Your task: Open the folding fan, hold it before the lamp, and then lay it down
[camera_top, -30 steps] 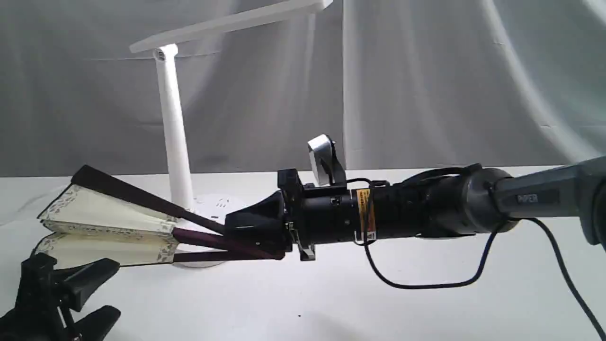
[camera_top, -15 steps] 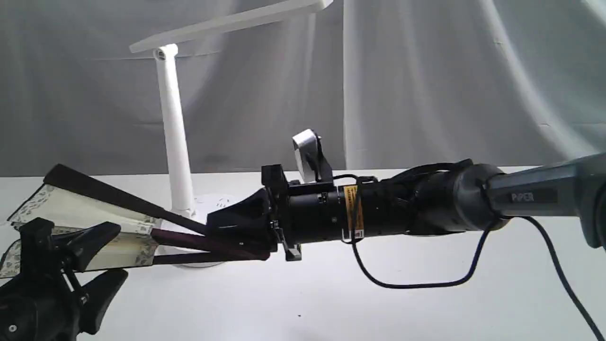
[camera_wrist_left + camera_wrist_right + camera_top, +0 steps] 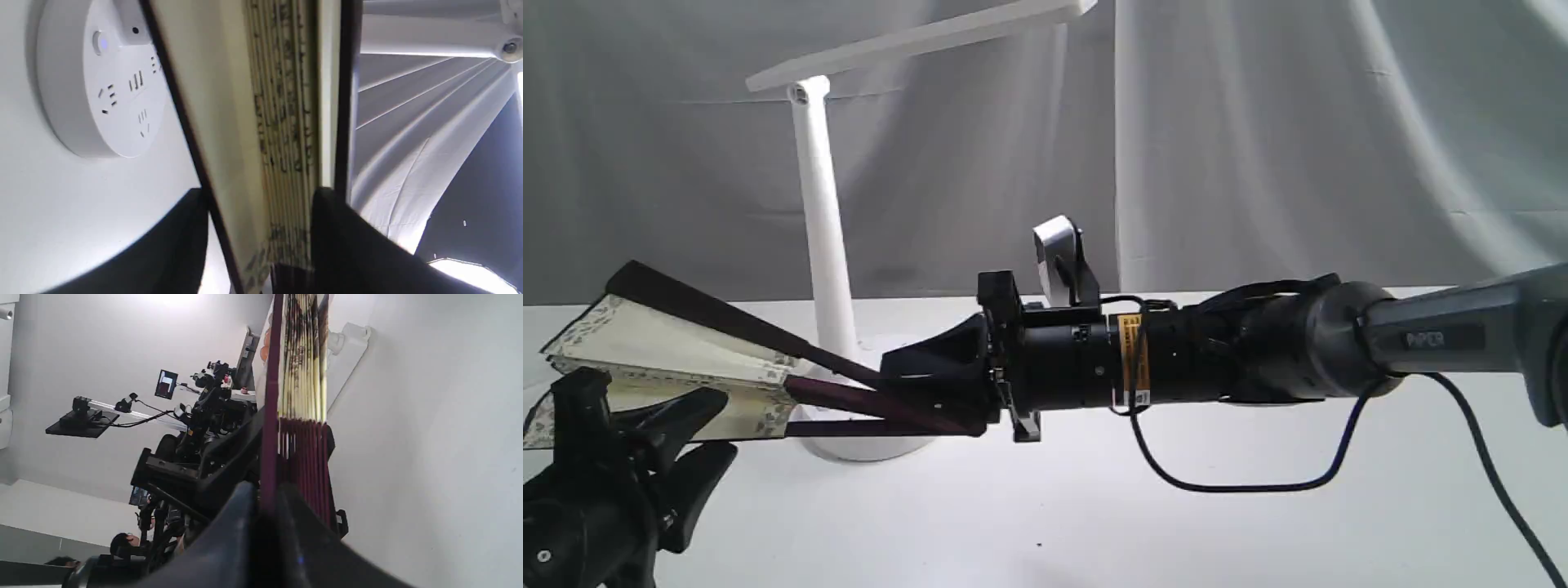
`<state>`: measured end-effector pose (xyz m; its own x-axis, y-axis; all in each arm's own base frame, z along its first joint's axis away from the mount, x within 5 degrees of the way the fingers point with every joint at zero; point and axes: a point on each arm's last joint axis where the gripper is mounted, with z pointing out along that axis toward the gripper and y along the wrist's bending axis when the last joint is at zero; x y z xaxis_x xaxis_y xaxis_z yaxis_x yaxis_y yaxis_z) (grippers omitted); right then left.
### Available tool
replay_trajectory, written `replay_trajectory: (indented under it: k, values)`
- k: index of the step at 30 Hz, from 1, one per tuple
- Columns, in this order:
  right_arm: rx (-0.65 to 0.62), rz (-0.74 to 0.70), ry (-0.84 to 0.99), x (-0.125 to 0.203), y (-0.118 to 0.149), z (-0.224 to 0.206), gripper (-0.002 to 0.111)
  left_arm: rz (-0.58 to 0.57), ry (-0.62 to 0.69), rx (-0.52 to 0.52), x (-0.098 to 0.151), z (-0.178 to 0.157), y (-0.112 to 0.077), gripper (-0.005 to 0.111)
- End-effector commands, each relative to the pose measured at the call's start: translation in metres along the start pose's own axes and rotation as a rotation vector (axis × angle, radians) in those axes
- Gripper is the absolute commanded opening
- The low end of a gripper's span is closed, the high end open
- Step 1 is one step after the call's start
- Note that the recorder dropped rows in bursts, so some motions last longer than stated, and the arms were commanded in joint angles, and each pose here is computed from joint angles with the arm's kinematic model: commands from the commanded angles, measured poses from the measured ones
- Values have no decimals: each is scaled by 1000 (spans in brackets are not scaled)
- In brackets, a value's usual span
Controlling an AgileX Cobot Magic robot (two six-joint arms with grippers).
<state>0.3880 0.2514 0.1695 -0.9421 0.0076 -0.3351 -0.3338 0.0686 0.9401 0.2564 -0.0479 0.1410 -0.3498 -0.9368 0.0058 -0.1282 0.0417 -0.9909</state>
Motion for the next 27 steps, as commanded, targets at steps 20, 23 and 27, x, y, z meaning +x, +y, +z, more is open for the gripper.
replay_trajectory:
  k: [20,23,27]
  values:
    - [1,-36,47,3,7,0,0,61,17,16,1,2,-2,0]
    - [-2,-34,41,3,8,0,0,62,14,16,0,2,-2,6]
    - [-6,-31,35,2,8,0,0,56,3,19,-1,2,-3,25]
